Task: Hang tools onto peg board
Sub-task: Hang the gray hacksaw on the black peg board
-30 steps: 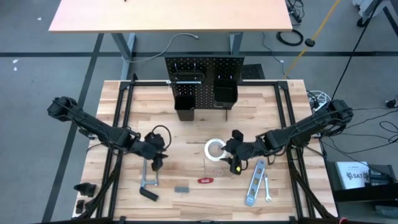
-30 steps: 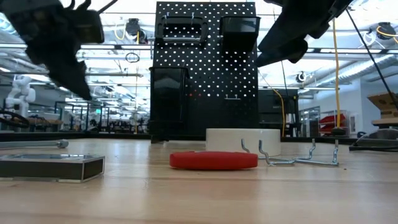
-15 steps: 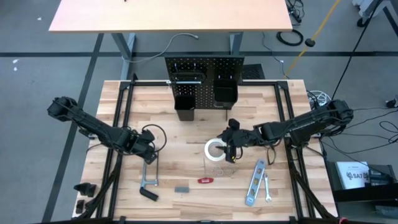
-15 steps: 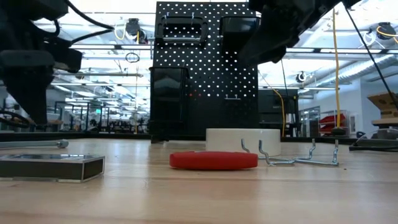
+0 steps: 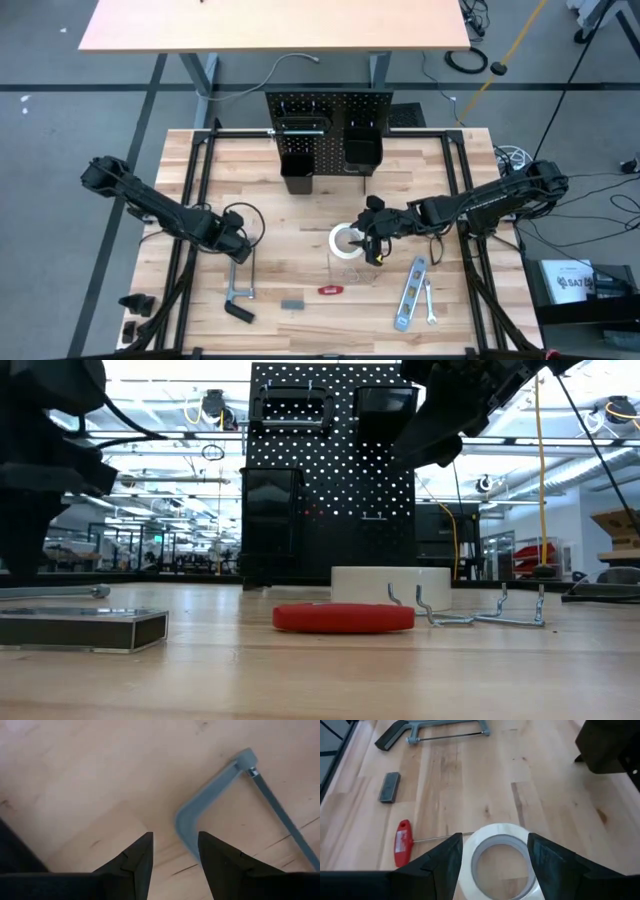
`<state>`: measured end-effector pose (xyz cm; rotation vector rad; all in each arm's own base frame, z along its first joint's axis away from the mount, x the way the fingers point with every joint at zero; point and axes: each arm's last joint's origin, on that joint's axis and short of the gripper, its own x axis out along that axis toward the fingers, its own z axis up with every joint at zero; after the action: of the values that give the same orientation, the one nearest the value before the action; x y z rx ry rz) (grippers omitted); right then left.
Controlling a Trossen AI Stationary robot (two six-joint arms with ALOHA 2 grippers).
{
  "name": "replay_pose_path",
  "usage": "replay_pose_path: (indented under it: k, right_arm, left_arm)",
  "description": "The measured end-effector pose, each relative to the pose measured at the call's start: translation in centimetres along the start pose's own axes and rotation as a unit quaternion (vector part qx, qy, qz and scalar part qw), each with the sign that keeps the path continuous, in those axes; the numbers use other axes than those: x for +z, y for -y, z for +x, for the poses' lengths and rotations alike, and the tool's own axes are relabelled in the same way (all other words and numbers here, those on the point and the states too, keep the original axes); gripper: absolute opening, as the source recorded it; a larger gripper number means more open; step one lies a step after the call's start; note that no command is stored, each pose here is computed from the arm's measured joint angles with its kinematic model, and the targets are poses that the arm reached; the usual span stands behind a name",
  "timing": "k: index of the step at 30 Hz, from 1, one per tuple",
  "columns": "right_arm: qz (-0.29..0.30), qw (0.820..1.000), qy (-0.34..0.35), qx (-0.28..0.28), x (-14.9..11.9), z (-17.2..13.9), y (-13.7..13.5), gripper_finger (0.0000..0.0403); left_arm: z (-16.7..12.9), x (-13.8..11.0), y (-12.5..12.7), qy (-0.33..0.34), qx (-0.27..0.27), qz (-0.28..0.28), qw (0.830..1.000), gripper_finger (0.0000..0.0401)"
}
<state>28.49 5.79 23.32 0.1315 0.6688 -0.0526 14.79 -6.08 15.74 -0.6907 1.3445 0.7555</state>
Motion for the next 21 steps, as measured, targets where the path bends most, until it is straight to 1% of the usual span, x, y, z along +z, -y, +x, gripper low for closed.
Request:
replay_pose_path:
  k: [4, 11, 14, 17, 21]
  right_arm:
    - [-0.004, 1.000, -0.005, 0.005, -0.2, -0.1, -0.4, 0.0217]
    - [-0.006, 1.000, -0.004, 0.004, -0.2, -0.1, -0.5, 0.0217]
    - [-0.008, 1.000, -0.002, 0.004, -0.2, -0.1, -0.5, 0.0217]
    - [-0.008, 1.000, -0.002, 0.004, -0.2, -0.1, -0.5, 0.0217]
    - [-0.019, 1.000, 0.000, 0.004, -0.1, -0.1, -0.5, 0.0217]
  left_arm:
    - [0.6, -0.1, 0.6, -0.011, 0.000, 0.004, 1.000, 0.0160]
    - [1.5, -0.2, 0.9, -0.030, 0.025, 0.006, 0.999, 0.0160]
    - [1.8, -0.2, 1.3, -0.031, 0.015, 0.008, 0.999, 0.0160]
    - [2.1, -0.1, 1.6, -0.027, 0.001, 0.026, 0.999, 0.0159]
    - [2.2, -0.1, 1.6, -0.027, 0.006, 0.030, 0.999, 0.0151]
